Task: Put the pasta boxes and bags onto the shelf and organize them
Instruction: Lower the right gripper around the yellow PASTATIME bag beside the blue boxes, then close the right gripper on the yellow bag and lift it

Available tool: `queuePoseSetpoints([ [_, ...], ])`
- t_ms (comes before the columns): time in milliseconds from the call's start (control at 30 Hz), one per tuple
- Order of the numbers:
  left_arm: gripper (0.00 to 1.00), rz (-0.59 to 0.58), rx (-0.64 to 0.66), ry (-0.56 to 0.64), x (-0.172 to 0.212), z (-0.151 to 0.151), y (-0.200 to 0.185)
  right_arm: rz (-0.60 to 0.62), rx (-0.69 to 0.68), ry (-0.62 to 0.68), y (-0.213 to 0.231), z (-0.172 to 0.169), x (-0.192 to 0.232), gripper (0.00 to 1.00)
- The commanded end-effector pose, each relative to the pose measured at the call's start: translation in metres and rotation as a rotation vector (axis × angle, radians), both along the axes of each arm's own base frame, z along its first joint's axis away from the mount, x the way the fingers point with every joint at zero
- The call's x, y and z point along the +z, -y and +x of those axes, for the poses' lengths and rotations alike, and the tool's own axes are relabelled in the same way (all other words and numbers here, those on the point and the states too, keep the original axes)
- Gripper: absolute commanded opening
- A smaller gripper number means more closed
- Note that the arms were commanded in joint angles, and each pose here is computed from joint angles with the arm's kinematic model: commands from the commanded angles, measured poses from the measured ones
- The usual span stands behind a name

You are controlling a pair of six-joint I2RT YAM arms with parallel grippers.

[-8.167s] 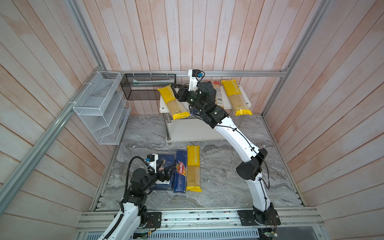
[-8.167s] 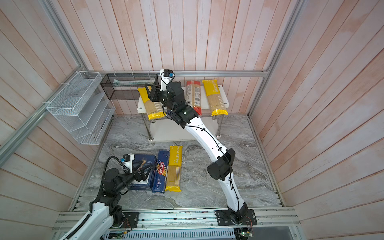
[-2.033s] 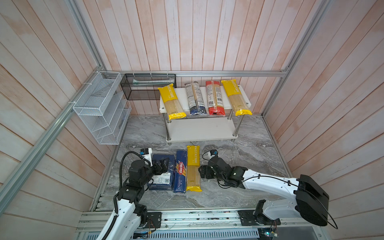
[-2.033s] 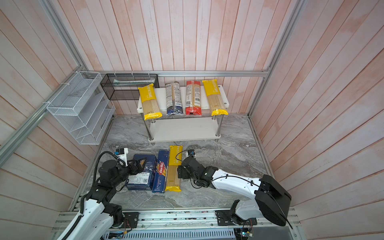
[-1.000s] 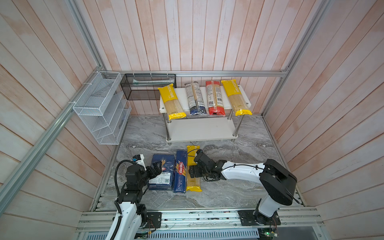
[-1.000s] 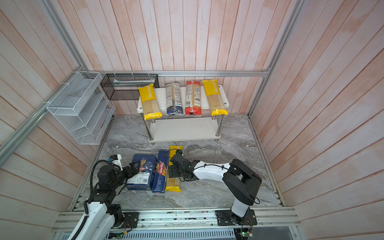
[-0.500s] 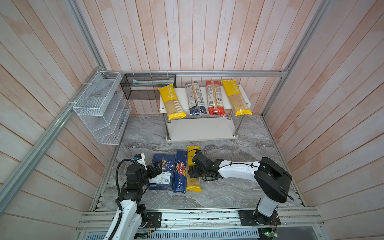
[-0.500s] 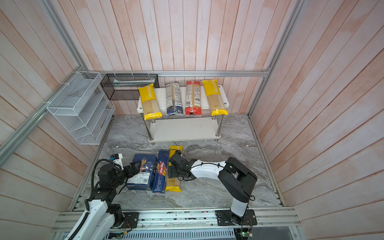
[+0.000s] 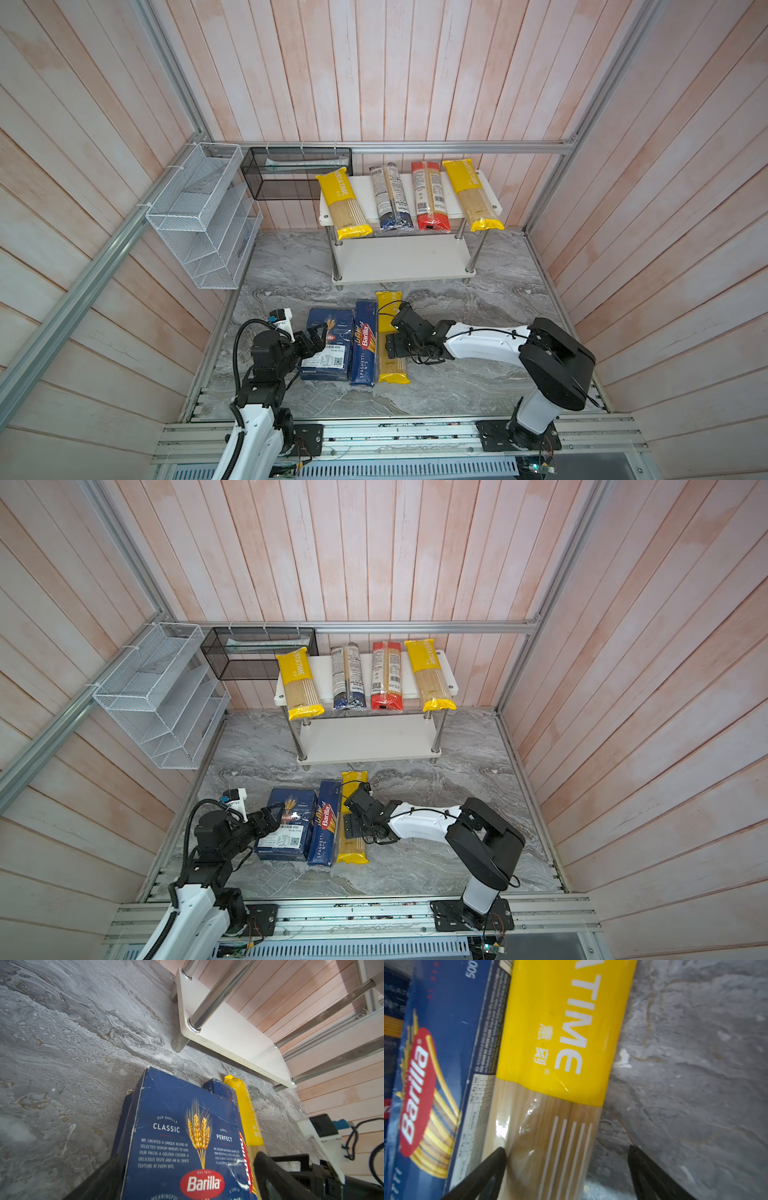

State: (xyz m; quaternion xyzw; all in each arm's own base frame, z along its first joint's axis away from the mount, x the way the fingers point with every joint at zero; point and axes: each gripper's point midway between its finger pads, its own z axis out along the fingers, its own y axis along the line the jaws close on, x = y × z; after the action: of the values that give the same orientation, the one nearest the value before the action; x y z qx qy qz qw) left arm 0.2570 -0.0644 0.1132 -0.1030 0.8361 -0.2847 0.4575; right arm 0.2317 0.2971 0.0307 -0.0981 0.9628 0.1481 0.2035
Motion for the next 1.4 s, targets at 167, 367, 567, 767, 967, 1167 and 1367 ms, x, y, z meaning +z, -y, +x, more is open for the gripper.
queuePoseSetpoints([
  [167, 1.0, -0.043, -0.121, -0.002, -0.001, -0.009, 0.021, -0.11, -0.091, -0.034, 0.071, -0.006, -0.005, 0.93],
  [367, 1.0, -0.049, -0.146, 0.011, 0.001, -0.01, 0.025, 0.008, 0.065, 0.07, 0.052, -0.004, 0.038, 0.93],
  [567, 1.0, -0.049, -0.143, 0.015, 0.001, -0.011, 0.025, 0.008, 0.07, 0.133, 0.044, 0.008, 0.066, 0.93],
  [767, 1.0, -0.049, -0.137, 0.022, 0.002, -0.011, 0.024, -0.018, 0.113, 0.126, 0.026, 0.008, 0.057, 0.94],
  [967, 1.0, -0.052, -0.152, 0.022, 0.002, -0.011, 0.026, -0.075, 0.166, 0.059, 0.017, 0.006, 0.027, 0.98],
  [1167, 1.0, -0.055, -0.158, 0.021, 0.002, -0.011, 0.027, -0.075, 0.185, 0.049, 0.007, 0.007, 0.019, 0.98],
  [1367, 1.0, -0.053, -0.154, 0.016, 0.001, -0.011, 0.026, -0.102, 0.187, 0.027, 0.007, 0.003, 0.006, 0.98],
])
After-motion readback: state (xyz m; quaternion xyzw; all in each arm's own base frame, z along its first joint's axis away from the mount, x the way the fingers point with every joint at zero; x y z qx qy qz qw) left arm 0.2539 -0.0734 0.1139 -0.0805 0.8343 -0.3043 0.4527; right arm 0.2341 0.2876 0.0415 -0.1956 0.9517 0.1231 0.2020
